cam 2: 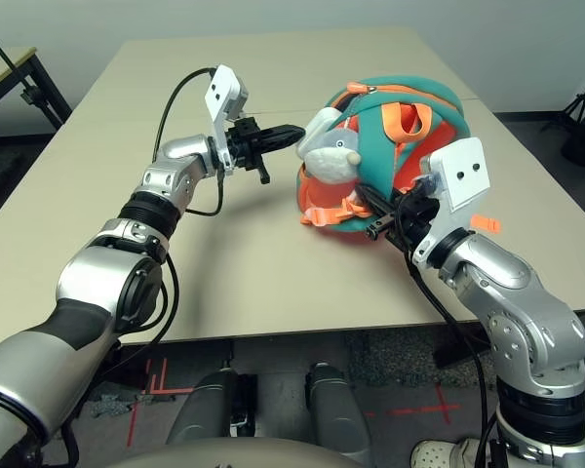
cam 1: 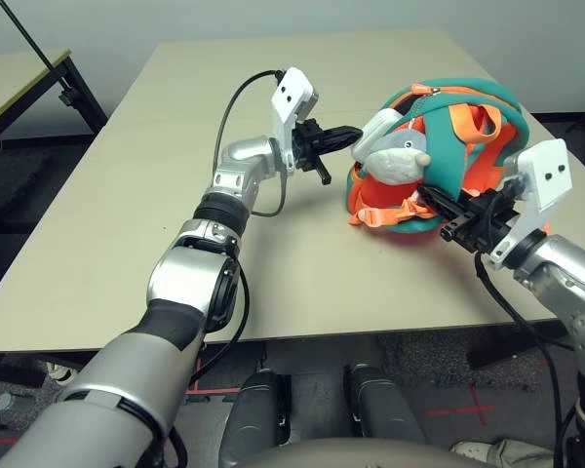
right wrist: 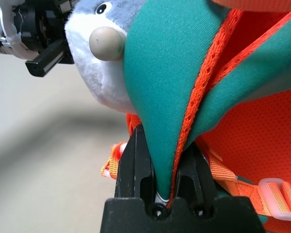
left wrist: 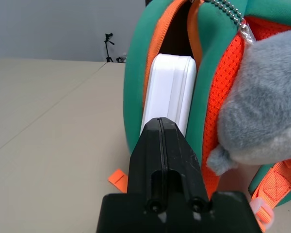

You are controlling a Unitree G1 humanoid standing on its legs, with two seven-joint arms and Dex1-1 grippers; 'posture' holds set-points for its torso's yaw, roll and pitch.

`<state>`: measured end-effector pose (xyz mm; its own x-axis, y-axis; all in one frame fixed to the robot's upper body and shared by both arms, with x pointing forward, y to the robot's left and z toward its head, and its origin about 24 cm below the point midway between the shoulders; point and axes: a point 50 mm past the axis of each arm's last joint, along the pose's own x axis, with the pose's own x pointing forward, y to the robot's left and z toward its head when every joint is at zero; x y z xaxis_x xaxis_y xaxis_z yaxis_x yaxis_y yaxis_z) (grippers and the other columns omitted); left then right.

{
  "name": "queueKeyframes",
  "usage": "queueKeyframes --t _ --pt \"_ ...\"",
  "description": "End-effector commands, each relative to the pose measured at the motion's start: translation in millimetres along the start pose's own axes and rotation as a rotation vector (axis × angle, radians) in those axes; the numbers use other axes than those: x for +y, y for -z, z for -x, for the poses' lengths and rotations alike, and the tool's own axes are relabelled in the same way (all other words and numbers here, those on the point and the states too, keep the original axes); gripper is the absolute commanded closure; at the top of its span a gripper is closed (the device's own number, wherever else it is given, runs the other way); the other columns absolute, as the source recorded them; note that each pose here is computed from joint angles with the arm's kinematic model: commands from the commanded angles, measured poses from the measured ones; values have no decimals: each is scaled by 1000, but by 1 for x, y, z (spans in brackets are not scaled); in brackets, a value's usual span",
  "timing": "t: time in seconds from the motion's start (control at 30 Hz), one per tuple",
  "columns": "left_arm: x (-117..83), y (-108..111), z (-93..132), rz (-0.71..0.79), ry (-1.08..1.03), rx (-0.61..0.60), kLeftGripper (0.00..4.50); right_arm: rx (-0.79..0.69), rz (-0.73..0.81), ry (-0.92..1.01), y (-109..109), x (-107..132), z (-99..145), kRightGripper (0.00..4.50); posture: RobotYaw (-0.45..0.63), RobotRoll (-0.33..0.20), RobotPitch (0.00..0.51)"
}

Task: Put the pencil case into the backpack and zip it.

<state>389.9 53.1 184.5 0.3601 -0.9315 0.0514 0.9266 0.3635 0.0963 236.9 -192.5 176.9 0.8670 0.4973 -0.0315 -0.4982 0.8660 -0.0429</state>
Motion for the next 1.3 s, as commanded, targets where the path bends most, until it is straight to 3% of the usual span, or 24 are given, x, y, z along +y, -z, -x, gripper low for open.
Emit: queueKeyframes --t 0.03,0.37,0.63,0.73,0.83,0.97,1.07,1.17,1.3 --pt "-8 4 -14 3 22 26 4500 -19 1 -47 -3 9 -1 4348 -179 0 54" --pt "-22 17 -36 -14 -13 70 4500 -15 8 -43 -4 8 1 4348 -199 0 55" --pt "-3 -2 -16 -46 -50 16 4500 -11 11 -48 -4 7 0 4348 -179 0 56" --pt "10 -26 0 -55 -42 -56 3860 -11 8 -53 -4 7 -2 4348 -165 0 58" --pt "17 -49 12 -115 -17 -105 2789 -10 6 -58 -3 7 -3 4348 -160 0 62" --pt "6 -87 22 -177 135 -184 1169 -6 2 -62 -2 6 -4 4348 -139 0 62" --pt "-11 -97 24 -178 261 -177 49 -4 1 -71 -1 6 -7 4348 -132 0 59" --pt "-28 -84 22 -218 364 -70 0 -5 4 -80 -2 6 -9 4348 -130 0 57" --pt "-36 -64 18 -228 399 21 0 -8 11 -86 -3 6 -11 4348 -133 0 56"
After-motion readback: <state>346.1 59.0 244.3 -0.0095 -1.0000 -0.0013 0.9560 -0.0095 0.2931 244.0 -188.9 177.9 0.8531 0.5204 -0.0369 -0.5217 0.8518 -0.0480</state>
